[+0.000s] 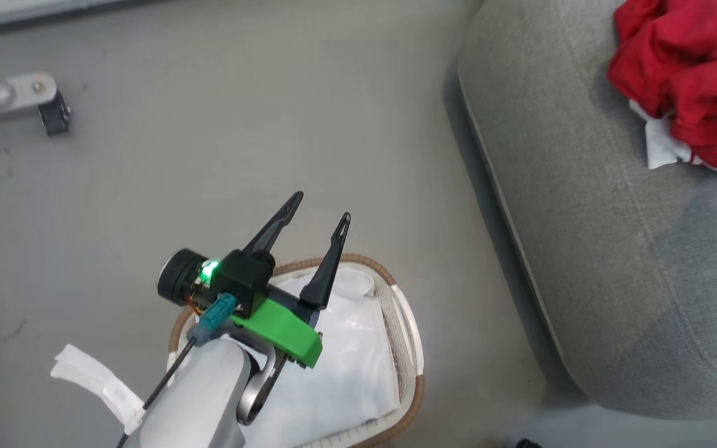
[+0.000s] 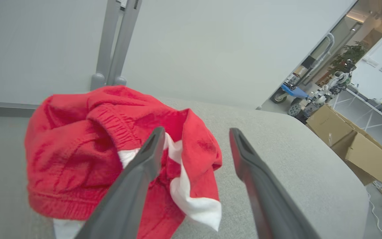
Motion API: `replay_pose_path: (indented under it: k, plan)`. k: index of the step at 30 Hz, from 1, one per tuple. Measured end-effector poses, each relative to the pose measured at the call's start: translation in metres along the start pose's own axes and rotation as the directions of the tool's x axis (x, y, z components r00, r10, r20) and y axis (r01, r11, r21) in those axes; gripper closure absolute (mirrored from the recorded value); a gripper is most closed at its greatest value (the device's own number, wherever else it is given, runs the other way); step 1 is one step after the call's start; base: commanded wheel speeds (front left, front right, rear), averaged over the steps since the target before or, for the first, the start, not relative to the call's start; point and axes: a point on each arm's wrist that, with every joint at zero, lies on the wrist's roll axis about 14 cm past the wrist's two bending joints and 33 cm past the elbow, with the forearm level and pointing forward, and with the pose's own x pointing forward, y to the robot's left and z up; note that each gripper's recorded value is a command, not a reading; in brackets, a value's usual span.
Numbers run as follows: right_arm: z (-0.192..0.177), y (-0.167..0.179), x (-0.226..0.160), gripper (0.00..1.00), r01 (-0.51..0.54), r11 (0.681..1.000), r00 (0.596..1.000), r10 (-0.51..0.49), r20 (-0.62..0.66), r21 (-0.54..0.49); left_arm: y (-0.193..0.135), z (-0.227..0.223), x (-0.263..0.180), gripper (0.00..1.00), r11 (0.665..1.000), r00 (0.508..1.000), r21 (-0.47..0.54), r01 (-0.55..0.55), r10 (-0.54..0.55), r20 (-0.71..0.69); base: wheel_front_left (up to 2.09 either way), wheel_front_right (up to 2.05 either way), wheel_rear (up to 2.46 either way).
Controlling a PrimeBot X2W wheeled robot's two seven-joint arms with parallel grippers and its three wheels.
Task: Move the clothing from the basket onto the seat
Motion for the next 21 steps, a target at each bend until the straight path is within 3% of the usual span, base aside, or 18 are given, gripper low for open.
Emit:
replay_pose_path:
  k: [6, 12, 21]
  plan:
    - [0.046, 0.028, -0.027, 0.00, -0.115, 0.988, 0.984, 0.099, 0.148, 0.101, -0.002, 0.022, -0.013, 0.00, 0.998, 0.998, 0.015, -0.053, 0.052, 0.039, 0.00, 0.00, 0.00]
    - [0.067, 0.069, -0.050, 0.00, -0.245, 0.947, 0.956, 0.200, 0.214, 0.209, 0.021, 0.041, -0.039, 0.00, 0.983, 0.981, 0.032, -0.181, 0.178, 0.080, 0.00, 0.00, 0.00]
    - [0.074, 0.140, -0.078, 0.00, -0.402, 0.845, 0.912, 0.336, 0.234, 0.353, 0.078, 0.052, -0.107, 0.00, 0.892, 0.889, 0.039, -0.451, 0.444, 0.114, 0.00, 0.00, 0.00]
